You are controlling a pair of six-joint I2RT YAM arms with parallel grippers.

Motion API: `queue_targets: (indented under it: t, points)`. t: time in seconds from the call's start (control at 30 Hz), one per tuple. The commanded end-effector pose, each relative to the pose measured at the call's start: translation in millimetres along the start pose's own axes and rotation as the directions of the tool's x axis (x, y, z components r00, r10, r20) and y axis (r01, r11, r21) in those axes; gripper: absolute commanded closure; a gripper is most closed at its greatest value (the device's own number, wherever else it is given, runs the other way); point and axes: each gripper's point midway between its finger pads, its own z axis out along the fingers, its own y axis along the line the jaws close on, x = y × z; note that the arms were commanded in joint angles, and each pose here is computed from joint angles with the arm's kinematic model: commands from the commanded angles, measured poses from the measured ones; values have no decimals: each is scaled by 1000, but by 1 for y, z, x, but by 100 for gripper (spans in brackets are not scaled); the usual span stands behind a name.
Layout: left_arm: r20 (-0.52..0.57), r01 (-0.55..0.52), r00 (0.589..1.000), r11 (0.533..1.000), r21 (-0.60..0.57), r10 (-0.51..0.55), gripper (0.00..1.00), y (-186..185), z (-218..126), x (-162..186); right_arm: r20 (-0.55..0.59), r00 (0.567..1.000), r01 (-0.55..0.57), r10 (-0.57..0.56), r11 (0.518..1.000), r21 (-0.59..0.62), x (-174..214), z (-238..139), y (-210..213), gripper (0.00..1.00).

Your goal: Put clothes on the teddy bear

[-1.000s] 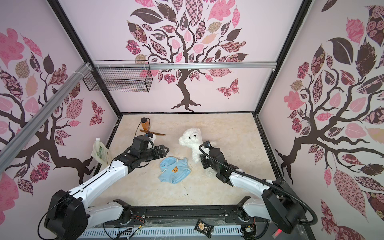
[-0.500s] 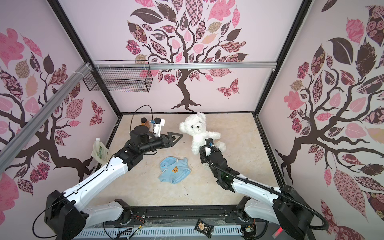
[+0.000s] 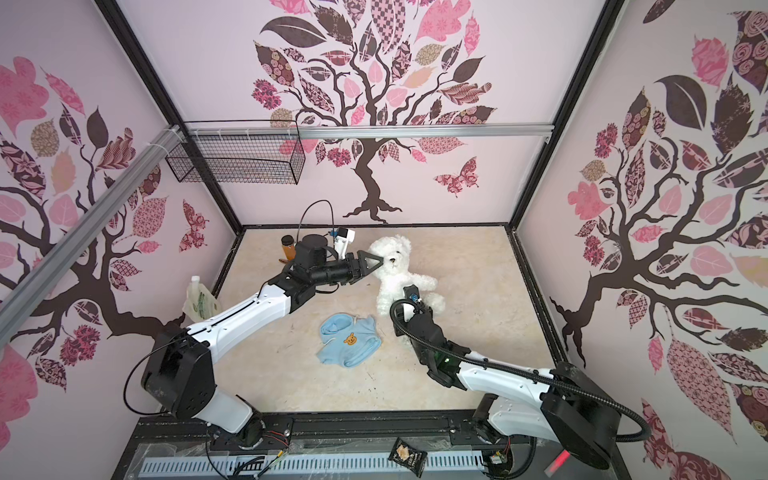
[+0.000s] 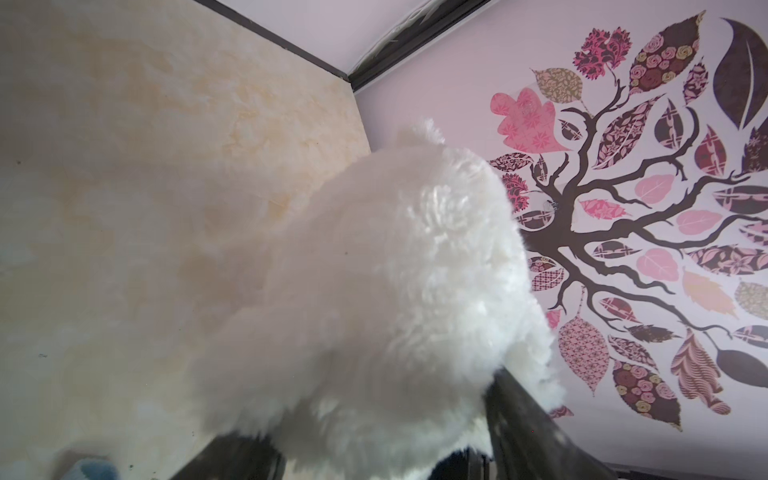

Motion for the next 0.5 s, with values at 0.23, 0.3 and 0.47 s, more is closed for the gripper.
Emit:
queue_targets:
  t: [0.23,0.3,0.47]
  points:
    - [-84,-5,996,1000,-10,4,28,20,23,18,-120,988,-90,101,991,97,44,-4,-18,63]
    - [-81,-30,996,998,-59,25,23,29,18,21,-167,978,-103,124,986,132,57,-3,-23,64]
    - [-78,-120,992,949,-290,101,15,64,-16,33,-309,929,-143,204,967,209,94,-2,-29,64]
